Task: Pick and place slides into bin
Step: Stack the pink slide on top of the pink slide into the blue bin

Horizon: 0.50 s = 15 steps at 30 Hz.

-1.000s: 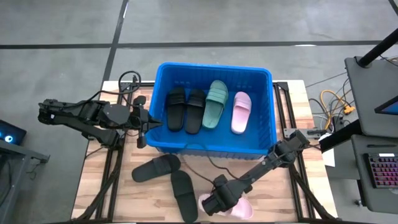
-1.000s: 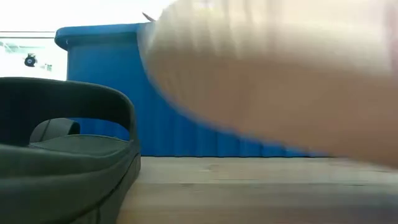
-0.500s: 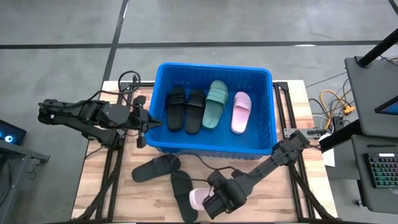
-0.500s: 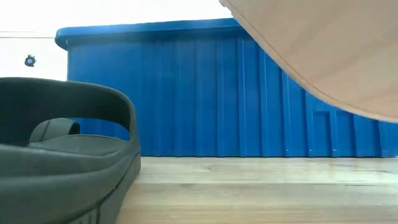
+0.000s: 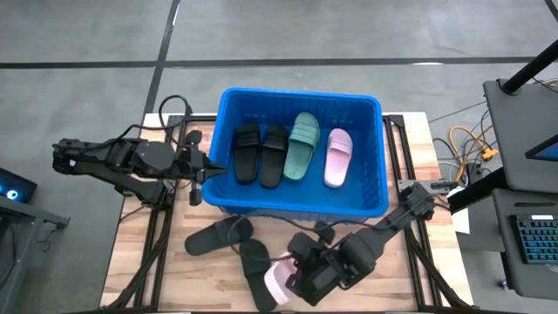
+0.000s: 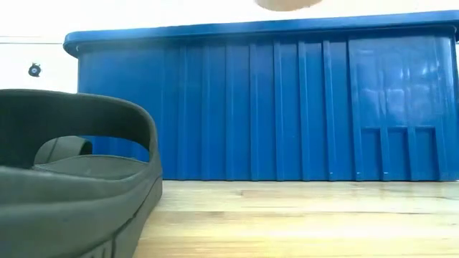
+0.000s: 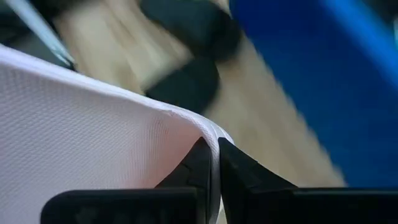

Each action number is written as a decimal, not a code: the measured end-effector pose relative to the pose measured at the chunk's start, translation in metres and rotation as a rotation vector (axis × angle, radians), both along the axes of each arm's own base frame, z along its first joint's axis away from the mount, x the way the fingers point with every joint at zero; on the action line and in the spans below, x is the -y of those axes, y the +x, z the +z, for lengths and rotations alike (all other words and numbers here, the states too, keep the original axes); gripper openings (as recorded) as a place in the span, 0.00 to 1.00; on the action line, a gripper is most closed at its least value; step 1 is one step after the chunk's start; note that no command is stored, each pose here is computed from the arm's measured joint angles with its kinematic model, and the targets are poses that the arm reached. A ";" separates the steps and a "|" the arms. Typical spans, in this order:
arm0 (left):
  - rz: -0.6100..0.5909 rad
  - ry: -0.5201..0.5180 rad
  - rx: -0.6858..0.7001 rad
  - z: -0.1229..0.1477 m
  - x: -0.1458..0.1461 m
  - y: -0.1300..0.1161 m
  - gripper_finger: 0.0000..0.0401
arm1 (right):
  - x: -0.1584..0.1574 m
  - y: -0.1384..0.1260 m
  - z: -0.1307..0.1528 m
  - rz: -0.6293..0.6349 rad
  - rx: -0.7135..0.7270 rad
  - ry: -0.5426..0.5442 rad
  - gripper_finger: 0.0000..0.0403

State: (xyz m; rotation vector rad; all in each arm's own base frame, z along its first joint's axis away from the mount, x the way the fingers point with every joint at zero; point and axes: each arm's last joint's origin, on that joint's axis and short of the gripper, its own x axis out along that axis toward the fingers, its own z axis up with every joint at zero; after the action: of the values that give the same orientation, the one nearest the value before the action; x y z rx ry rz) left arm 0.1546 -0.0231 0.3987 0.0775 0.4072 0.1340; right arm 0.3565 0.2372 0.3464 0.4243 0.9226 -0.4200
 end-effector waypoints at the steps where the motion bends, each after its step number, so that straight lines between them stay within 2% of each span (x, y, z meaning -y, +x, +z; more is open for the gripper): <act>1: 0.000 -0.002 0.010 0.001 0.000 0.000 0.00 | 0.000 0.001 0.006 0.036 0.050 -0.027 0.03; 6: 0.000 -0.007 0.030 0.004 0.000 -0.002 0.00 | 0.007 0.003 0.040 0.179 0.249 -0.139 0.03; 9: 0.001 -0.009 0.029 0.004 -0.001 -0.003 0.00 | 0.019 -0.003 0.062 0.178 0.320 -0.166 0.03; 15: 0.002 -0.014 0.037 0.005 -0.001 -0.005 0.00 | 0.049 -0.028 0.105 0.186 0.403 -0.342 0.03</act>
State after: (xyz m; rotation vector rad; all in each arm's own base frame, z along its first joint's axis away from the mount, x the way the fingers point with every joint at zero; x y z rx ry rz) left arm 0.1491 -0.0219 0.4040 0.0608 0.3714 0.1345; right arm 0.3287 0.1882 0.4511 0.1002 0.4802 -0.2987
